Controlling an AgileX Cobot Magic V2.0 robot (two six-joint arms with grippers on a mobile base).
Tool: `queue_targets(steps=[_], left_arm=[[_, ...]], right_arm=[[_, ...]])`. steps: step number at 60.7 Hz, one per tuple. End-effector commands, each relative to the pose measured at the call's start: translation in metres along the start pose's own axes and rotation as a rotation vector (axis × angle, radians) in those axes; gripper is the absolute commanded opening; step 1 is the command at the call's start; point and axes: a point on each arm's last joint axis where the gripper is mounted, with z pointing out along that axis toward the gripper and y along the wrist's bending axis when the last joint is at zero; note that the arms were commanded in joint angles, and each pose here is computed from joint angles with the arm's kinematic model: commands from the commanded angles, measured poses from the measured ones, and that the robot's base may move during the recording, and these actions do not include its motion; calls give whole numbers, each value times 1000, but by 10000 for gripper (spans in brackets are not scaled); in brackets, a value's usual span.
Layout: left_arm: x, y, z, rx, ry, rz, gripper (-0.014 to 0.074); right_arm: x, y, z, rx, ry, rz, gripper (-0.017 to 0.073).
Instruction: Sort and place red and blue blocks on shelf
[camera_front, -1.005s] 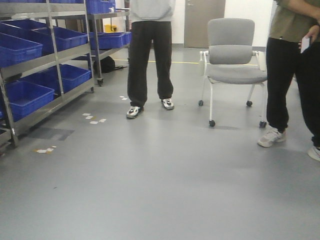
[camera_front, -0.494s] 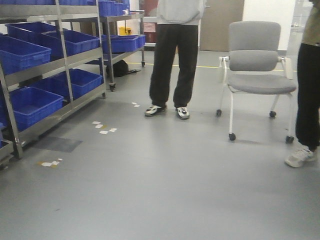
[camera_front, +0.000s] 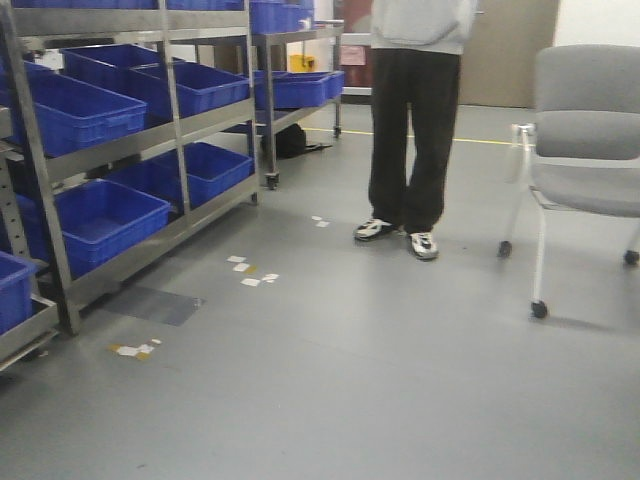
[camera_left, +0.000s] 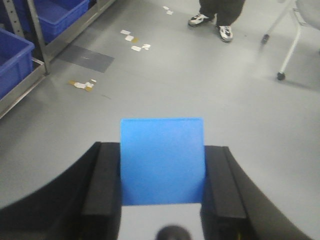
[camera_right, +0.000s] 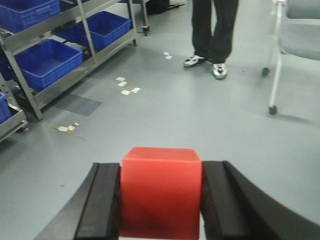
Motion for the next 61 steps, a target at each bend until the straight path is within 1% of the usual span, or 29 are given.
queue_targets(steps=[1, 61], left_arm=[[-16, -3, -5, 19, -111, -1, 127], [-16, -3, -5, 19, -111, -1, 127]], right_arm=[[-18, 1, -3, -3, -123, -9, 60], [-18, 1, -3, -3, -123, -9, 60]])
